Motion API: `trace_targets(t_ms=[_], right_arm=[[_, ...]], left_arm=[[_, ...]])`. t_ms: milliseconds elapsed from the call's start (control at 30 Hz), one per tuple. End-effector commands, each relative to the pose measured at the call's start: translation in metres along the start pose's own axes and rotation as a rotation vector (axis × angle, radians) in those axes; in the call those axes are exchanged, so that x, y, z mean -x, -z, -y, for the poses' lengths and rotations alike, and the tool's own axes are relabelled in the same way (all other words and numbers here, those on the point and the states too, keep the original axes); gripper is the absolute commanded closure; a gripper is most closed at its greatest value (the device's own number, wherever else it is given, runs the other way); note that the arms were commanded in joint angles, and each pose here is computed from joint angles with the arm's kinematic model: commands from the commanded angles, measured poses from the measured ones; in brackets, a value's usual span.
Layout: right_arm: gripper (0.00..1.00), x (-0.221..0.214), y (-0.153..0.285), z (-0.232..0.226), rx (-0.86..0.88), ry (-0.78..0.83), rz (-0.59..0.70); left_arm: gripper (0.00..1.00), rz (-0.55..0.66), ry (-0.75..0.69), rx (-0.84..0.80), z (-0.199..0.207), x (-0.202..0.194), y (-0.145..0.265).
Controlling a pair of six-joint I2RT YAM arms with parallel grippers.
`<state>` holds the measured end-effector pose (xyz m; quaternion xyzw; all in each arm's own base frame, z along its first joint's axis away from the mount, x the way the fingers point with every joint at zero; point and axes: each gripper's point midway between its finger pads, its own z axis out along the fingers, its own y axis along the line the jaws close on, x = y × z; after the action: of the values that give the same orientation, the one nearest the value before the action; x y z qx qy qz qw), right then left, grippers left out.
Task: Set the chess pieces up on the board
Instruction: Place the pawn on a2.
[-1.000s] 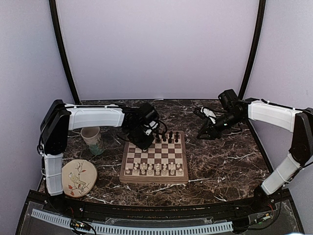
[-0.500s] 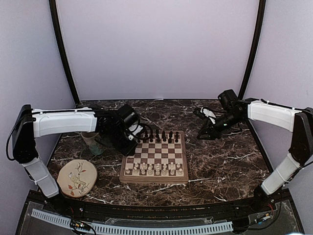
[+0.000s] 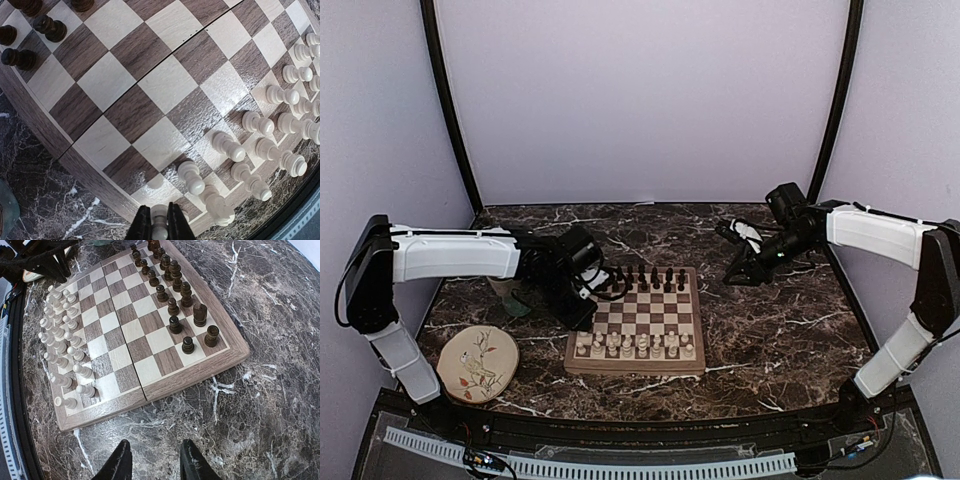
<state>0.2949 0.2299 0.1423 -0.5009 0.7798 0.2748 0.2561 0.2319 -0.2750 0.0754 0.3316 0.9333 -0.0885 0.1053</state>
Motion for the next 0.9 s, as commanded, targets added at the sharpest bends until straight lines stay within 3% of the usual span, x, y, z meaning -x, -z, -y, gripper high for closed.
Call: trace_targets(t_ms=[0,667,867], right_arm=[[0.66,0.008,0.001,0.002,-0.006,0.019,0.011],[0.66,0.006,0.0,0.003,-0.005,0.016,0.005],[0.66,0.006,0.0,0.003,-0.005,0.015,0.003]], left_arm=[[0.93,-0.019,0.001,-0.015,0.002,-0.005,-0.006],[0.91,-0.056,-0.009,0.024,-0.005,-0.013,-0.022],[0.82,-0.064,-0.008,0.026,-0.006,-0.015,-0.025]])
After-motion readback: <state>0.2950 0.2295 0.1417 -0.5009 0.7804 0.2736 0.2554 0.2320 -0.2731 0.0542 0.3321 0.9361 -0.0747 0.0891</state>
